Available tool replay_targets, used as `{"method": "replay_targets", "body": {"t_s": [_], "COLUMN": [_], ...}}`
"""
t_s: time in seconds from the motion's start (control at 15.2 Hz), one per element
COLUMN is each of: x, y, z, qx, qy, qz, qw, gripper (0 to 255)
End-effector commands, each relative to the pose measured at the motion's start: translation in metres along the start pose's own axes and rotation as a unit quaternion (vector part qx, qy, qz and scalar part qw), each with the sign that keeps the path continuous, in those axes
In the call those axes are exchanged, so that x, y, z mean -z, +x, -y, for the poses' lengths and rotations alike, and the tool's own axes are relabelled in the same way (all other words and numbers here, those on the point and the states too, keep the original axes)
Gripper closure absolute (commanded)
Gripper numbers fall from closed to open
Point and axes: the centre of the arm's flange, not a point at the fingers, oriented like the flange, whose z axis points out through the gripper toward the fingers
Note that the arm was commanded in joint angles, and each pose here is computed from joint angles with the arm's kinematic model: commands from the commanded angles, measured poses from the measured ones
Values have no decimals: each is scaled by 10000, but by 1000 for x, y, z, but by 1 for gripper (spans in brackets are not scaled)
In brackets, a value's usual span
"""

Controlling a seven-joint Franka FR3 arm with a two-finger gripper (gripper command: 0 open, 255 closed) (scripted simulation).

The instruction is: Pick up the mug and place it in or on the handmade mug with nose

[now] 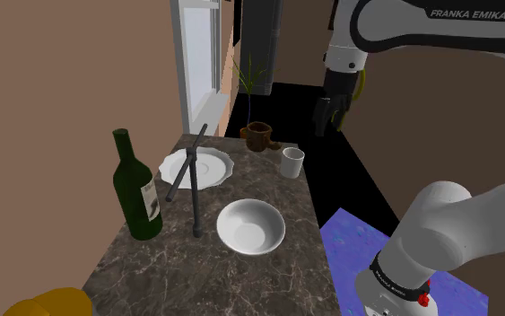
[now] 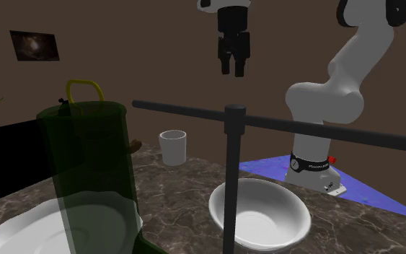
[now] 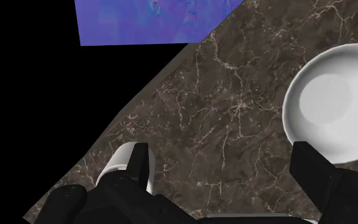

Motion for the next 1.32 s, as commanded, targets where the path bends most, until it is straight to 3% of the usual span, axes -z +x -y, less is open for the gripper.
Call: {"method": "replay_targets", "body": {"t_s": [0.0, 1.25], "x": [0, -180], "y": [0, 167], "z": [0, -59], "qx": [0, -34], "qy": [0, -255], "qz": [0, 189], "qw": [10000, 9995], "gripper": [0, 0]}}
